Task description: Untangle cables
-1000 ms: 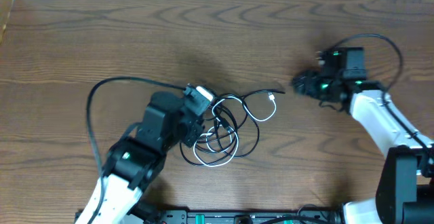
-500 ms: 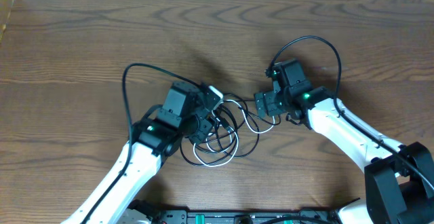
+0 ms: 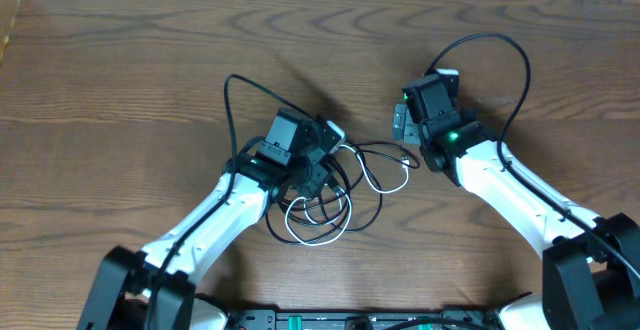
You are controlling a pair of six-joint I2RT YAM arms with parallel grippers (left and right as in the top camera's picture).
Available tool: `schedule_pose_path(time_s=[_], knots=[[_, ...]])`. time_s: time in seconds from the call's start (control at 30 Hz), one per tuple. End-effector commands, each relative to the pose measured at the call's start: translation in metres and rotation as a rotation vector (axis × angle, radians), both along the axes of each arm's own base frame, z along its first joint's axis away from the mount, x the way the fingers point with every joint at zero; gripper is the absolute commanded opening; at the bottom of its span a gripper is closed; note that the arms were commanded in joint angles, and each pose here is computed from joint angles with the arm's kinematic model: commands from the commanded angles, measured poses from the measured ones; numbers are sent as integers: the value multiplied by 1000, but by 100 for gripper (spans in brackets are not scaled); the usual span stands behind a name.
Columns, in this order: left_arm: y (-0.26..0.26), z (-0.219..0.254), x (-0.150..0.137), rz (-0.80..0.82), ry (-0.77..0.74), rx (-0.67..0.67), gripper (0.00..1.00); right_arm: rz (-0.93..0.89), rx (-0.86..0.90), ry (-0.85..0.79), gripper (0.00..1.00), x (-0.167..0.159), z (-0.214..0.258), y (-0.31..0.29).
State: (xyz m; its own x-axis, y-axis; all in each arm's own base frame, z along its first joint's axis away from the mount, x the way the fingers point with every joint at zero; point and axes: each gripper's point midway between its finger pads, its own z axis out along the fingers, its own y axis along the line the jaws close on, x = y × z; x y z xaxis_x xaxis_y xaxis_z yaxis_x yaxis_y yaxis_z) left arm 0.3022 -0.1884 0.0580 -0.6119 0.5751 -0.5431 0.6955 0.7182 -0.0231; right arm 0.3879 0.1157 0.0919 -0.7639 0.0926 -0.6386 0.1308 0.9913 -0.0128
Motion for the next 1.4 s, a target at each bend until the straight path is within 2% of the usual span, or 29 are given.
schedule_pose_path(time_s=[0.0,0.1,0.2,0.4,0.43,0.5,0.53,0.57,0.73,0.9,0.97,1.13,1.37], knots=[[-4,-8,7,-12,-10,-6,56,34,10,-19,99,2,13,6],[-8,-14,15,-12,-24,-13,54,40,10,-1,99,-1,11,6],[-11,-22,22,-12,-33,-18,45,44,6,18,99,-5,8,6],[-18,-38,34,-12,-52,-27,45,74,2,58,99,-12,2,8],[-18,-39,35,-12,-55,-28,38,75,0,59,99,-12,2,8],[-18,-40,36,-12,-55,-29,13,81,-3,58,99,-12,2,8],[-18,-39,36,-11,-56,-30,8,80,-3,57,98,-12,3,8],[-18,-38,35,-11,-56,-30,8,80,-3,57,95,-12,3,8],[-15,-18,31,-9,-72,-37,7,72,-3,29,46,-6,6,8],[-14,44,28,-9,-191,-97,7,69,4,2,30,-1,10,10],[-13,79,27,-9,-272,-137,7,69,6,-3,30,0,10,10],[-9,171,10,-29,-499,-269,8,69,7,-4,40,0,10,11],[-21,263,-25,-170,-738,-487,8,94,52,15,38,-1,6,20]])
